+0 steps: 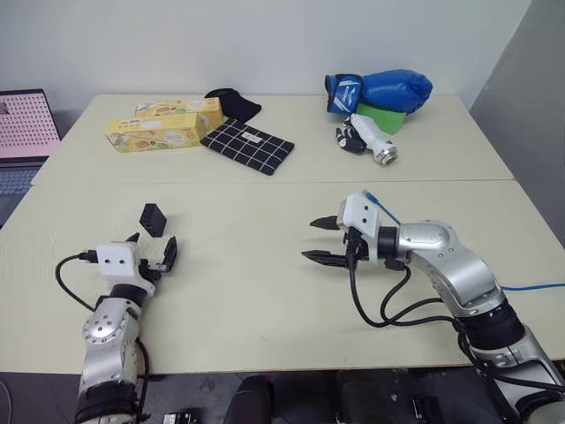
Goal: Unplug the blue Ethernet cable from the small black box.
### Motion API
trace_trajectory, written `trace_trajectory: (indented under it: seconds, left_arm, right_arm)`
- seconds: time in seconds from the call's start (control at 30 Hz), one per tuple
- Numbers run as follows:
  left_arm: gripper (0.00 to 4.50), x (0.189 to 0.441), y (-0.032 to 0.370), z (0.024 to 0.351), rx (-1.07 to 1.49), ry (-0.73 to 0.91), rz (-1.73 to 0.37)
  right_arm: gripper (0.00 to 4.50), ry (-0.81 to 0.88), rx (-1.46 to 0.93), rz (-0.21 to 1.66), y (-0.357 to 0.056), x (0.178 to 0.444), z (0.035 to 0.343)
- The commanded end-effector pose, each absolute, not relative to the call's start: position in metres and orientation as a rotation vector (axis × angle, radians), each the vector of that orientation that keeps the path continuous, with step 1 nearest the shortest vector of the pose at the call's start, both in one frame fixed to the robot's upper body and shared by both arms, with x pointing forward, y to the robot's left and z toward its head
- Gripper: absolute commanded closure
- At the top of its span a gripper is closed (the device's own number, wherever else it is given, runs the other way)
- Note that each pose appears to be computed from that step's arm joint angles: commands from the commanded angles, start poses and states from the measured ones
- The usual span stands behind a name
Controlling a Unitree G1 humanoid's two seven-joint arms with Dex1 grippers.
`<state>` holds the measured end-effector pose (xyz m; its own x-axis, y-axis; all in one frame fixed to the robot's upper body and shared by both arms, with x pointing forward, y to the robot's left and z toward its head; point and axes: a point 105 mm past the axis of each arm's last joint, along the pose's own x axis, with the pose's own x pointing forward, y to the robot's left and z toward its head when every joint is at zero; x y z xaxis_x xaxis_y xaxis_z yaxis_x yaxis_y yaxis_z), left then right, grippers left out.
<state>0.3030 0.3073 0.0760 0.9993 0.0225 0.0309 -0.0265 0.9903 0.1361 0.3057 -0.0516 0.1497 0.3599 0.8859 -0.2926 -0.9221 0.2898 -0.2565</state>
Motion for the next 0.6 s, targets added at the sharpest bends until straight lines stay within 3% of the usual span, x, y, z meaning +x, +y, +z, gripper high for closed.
trace_trajectory:
  seconds: [0.03, 0.3, 0.6]
  left_arm:
    - [0.51, 0.287, 0.309, 0.082, 0.174, 0.043, 0.008]
    - [0.51, 0.259, 0.292, 0.122, 0.254, 0.117, -0.255]
    - [0.51, 0.258, 0.286, 0.159, 0.32, 0.173, -0.468]
  right_arm:
    - [1.21, 0.084, -0.392, 1.159, -0.066, 0.302, 0.156]
    - [1.21, 0.155, -0.318, 1.015, -0.128, 0.308, 0.171]
    - [1.21, 0.225, -0.388, 0.925, -0.17, 0.317, 0.175]
